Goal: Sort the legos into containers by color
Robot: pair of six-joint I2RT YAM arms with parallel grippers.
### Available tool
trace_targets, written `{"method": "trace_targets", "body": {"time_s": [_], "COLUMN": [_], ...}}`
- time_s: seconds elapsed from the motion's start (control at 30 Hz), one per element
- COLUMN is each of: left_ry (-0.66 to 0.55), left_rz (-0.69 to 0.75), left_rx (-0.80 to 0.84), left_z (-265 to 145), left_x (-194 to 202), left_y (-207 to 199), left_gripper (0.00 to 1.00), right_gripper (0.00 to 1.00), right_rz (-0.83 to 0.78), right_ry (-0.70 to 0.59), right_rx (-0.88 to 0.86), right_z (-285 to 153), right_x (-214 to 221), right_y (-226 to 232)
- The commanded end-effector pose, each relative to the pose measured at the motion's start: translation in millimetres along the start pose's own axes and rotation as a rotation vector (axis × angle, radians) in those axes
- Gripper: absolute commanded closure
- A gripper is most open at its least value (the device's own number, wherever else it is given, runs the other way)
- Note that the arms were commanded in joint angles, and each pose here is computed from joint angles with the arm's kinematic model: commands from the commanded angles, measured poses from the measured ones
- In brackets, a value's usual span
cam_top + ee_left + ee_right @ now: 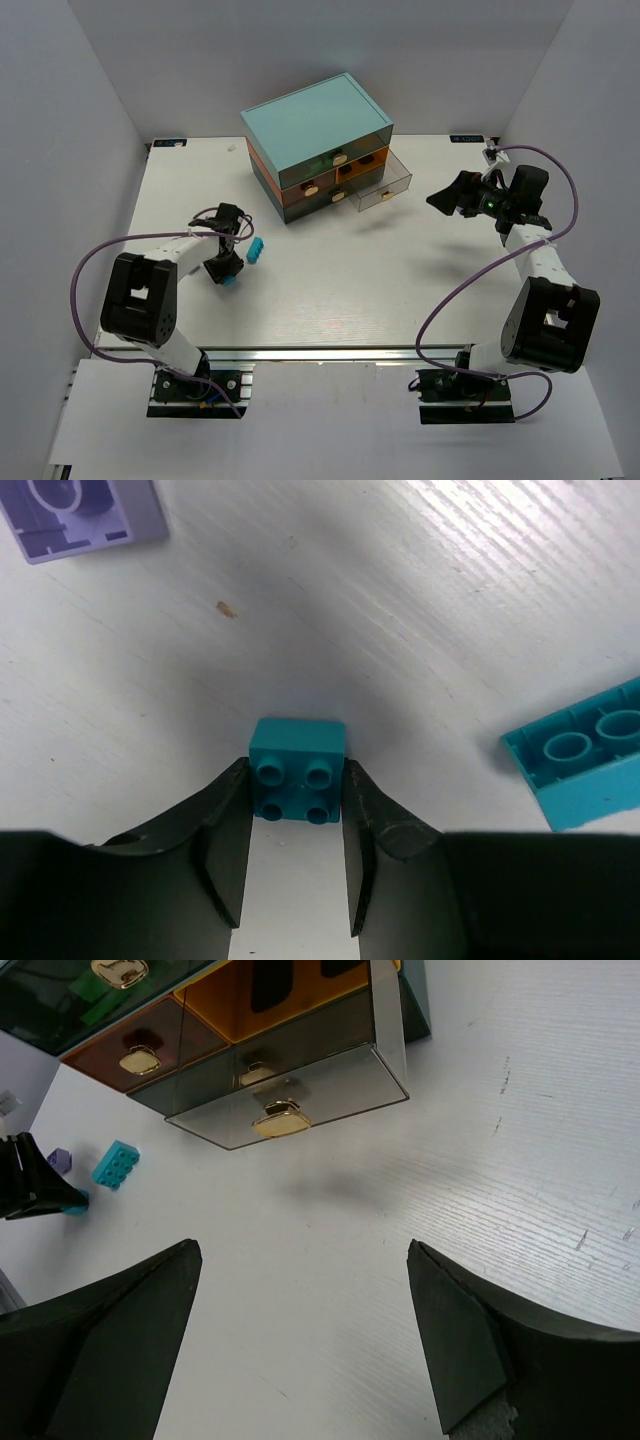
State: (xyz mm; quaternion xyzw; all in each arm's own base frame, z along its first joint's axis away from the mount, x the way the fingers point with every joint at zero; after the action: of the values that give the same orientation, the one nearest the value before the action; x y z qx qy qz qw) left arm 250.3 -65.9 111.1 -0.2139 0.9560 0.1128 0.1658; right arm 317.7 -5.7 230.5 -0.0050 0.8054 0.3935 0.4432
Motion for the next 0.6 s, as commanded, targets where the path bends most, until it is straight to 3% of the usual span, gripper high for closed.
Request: {"method": "trace_targets", "body": {"time_s": [0.0,0.1,0.13,0.17,0.23,0.3,0.4,0.43,0.57], "left_ry": [-0.067,-0.159,-0.234,-0.227,-0.406,-0.501,-0.545,-0.543,-0.585], "left_rz": [-0.039,0.047,0.063,0.115,0.180,0.263,0.338,0.361,0.455], "left_rx": [0.103,0.324,0.538,0.646,0.880,1.102,1.205,1.218,1.285], "left_z": [-21.7,-51.3,-76.0,-78.4,-109.4,-142.4,-172.8,-178.8,-210.0], "left_x": [-13.6,-16.0,-23.0,-18.7,-25.0,-24.4,-36.8,-39.8,-59.1], "left_y": [-3.4,-10.8,-19.0,-26.8,-28.2,-33.2,-47.1,-52.8,-95.1], "left_gripper": [0.86,0.94,0.96,0.96,0.97,0.97,0.99,1.00,1.00], "right_gripper": [0.11,0.11,0.11,0.11,0.12,0.17,0.70,1.00,1.00], "right_rz": [-0.030,-0.029,-0.030,-0.035,-0.041,-0.063,-0.123,-0.112,-0.156], "right_ry": [-0.020,-0.013,-0.004,0.005,0.022,0.039,0.053,0.074,0.078], "right_rx": [-0.014,-0.028,-0.042,-0.062,-0.106,-0.159,-0.212,-0.215,-0.200], "right_z": [-4.0,-3.8,-3.3,-2.5,-2.3,-2.3,-1.2,-1.3,-1.1], "right_x": [-4.6,-4.1,-3.3,-3.0,-2.0,-1.6,-4.9,-2.2,-5.4], "right_y": [7.1,7.0,7.0,8.4,11.3,15.2,18.9,20.0,26.1]}}
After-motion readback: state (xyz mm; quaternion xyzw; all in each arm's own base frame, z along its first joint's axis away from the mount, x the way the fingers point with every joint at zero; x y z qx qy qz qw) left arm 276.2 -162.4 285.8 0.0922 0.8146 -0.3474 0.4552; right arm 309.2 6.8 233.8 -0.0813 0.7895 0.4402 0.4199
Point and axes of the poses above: each gripper's point midway between its finger pads, its own z axis out along the fingers, its own y axis along the line the jaws close on, x = y × z, the point moved 10 cm from there along -z, back along the fingers, and after that the axes turned 11 degrees about z, right-handed, at the moved point
